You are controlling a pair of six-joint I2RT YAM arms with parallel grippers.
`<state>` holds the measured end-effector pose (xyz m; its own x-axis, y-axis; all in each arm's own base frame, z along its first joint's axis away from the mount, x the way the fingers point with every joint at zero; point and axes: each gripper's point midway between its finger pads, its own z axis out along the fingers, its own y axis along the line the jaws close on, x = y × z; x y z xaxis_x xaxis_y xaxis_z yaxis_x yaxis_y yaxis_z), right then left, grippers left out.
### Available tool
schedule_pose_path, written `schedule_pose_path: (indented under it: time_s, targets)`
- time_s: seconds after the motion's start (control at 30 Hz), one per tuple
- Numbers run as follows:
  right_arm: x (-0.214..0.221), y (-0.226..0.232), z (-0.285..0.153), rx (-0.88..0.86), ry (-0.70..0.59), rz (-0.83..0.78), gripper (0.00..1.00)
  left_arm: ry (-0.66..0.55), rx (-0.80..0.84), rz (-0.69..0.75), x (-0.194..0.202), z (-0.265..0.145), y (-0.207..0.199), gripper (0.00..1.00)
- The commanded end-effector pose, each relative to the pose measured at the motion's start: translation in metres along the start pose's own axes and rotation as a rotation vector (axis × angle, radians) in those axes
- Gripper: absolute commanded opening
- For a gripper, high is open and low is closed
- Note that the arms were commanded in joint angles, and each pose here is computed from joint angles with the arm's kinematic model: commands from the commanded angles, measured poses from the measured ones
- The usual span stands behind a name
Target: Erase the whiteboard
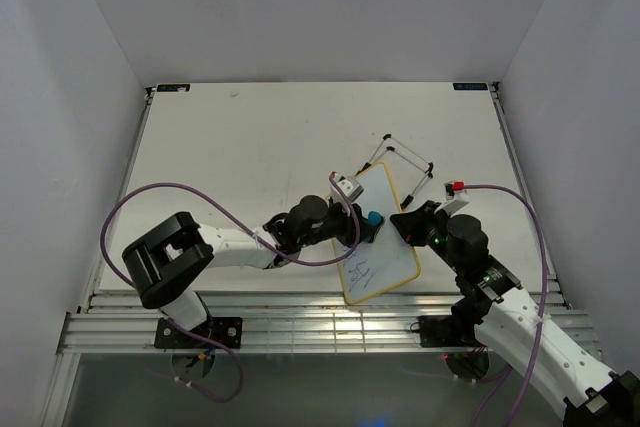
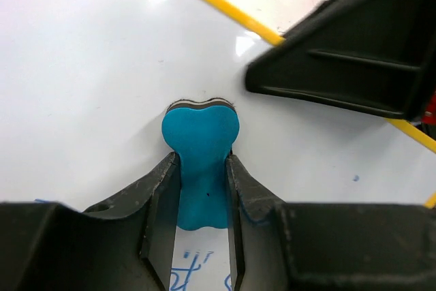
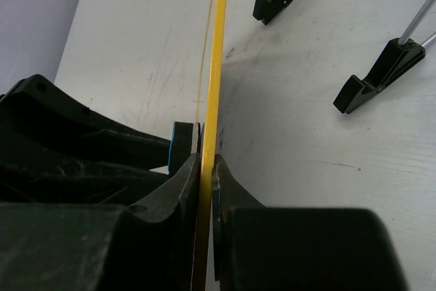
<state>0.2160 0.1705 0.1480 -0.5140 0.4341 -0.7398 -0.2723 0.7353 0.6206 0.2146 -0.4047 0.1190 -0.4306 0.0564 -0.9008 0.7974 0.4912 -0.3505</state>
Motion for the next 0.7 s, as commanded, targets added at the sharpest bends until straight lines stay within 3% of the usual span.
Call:
schedule_pose_path:
  time_s: [0.0, 0.17, 0.3, 0.47, 0.67]
  targets:
    - [-0.035, 0.066, -0.016, -0.248, -0.067, -0.065, 0.08, 0.195, -0.182, -0.081, 0.07, -0.011, 0.058, 0.0]
    - [-0.031, 0.056, -0.013, -0.201, -0.054, -0.07, 0.08, 0.194, -0.054, -0.055, 0.06, -0.006, 0.032, 0.0]
    - [-0.034, 0.039, -0.004, -0.107, -0.075, -0.057, 0.08, 0.177, 0.075, 0.02, 0.054, -0.01, -0.016, 0.0]
    - [-0.037, 0.034, 0.002, -0.07, -0.079, -0.07, 0.08, 0.221, 0.223, 0.094, 0.07, -0.019, -0.068, 0.0]
    - [-0.044, 0.037, 0.004, -0.067, -0.091, -0.078, 0.08, 0.276, 0.297, 0.117, 0.086, -0.021, -0.104, 0.0]
